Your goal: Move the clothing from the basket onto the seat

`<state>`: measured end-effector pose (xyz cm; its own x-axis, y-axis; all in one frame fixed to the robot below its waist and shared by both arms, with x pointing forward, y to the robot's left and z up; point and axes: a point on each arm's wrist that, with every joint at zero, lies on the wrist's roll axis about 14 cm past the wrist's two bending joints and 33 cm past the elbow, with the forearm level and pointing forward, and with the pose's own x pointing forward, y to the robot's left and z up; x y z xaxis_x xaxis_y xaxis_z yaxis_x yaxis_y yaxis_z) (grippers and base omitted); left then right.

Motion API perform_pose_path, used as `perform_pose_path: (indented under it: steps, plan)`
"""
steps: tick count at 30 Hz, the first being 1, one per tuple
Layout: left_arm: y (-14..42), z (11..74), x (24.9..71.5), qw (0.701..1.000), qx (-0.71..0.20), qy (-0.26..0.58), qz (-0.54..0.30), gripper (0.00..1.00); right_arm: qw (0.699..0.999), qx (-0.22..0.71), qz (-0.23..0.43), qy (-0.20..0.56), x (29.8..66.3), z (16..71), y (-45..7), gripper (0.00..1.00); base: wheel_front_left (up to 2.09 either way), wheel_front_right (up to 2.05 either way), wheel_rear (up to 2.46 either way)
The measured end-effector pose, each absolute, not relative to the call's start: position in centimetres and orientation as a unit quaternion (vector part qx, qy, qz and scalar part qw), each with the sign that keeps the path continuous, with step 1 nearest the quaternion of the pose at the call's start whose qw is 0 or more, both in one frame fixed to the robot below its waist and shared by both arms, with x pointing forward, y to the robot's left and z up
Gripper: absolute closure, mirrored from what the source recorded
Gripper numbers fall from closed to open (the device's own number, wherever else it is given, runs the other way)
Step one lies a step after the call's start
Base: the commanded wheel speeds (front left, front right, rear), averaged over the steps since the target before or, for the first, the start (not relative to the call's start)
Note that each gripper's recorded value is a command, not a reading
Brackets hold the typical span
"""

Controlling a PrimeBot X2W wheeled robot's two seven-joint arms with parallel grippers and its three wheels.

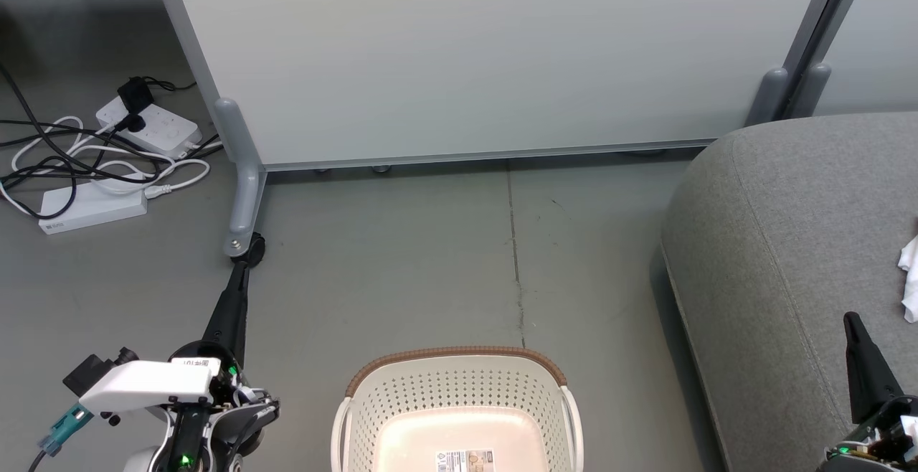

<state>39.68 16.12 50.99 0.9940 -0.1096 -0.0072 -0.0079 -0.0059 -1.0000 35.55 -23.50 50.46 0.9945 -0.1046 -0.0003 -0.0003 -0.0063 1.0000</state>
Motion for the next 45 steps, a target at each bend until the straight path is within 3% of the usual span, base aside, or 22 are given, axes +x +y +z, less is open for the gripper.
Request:
perform_pose_path:
  steps: [45]
  plan:
    - [16.15, 50.99, 39.68, 0.704, -0.708, 0.041, -0.036, 1.0, 0.705, 0.707, -0.035, -0.037, 35.63, 50.62, -23.44, 1.0, 0.0, 0.0, 0.0]
